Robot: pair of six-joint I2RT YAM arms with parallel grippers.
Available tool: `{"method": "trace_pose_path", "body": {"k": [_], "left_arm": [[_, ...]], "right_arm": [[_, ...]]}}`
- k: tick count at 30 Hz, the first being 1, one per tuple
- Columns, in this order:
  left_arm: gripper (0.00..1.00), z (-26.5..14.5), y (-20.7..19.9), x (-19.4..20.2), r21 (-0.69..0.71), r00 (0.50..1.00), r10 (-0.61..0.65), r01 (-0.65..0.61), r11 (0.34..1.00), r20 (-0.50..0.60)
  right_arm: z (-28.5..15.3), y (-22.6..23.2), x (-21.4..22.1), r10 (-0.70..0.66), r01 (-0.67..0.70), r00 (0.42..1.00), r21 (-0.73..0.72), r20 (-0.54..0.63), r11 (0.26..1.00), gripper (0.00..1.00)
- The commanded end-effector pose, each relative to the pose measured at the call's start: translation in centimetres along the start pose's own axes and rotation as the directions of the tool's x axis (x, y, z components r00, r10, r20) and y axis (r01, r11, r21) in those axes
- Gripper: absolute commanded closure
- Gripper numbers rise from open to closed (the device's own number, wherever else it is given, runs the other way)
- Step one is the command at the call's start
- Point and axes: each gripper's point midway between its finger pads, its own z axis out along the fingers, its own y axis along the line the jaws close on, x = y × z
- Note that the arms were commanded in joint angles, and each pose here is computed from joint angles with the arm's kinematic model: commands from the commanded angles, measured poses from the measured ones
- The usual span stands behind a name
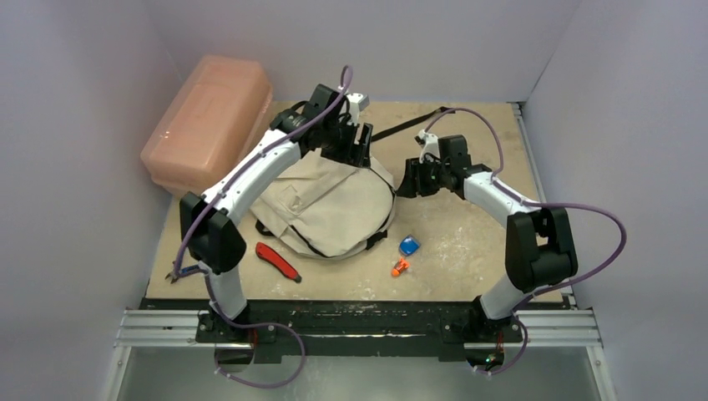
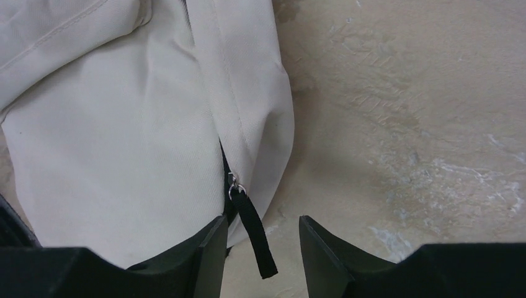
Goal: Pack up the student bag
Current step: Zip the student bag at the center of the board.
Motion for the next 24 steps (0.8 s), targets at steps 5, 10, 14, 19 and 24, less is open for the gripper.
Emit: {"method": "trace_pose_path", "body": {"k": [5,10,14,19,24], "left_arm": [[0.29,5.0,6.0,-1.1,-0.192,0.987,0.098,-0.121,0.974,-0.127],[0.28,7.2,7.2,-1.7,-0.21,0.982,0.137,-0.162,0.964,-0.132],[0.31,9.2,7.6,-0.9,-0.192,0.979,0.125,-0.155,0.969,-0.159],[0.49,10.8,8.4,-0.5,-0.21,0.979,0.109,-0.144,0.967,-0.17],[1.0,11.0,9.9,-1.8,-0.304,0.986,0.101,-0.138,0.942,-0.134]], "right_arm": [[1.0,1.2,-0.1,-0.035,0.035,0.999,-0.112,0.002,0.993,0.6],[1.5,1.7,0.4,-0.022,0.021,1.0,-0.151,-0.006,0.988,0.69],[1.3,1.9,0.3,-0.01,0.009,1.0,-0.158,-0.006,0.987,0.99],[-0.1,2.4,0.2,0.01,-0.007,1.0,-0.137,0.019,0.991,1.0],[-1.4,2.8,1.1,0.07,-0.068,0.997,-0.122,0.011,0.99,1.0]]}}
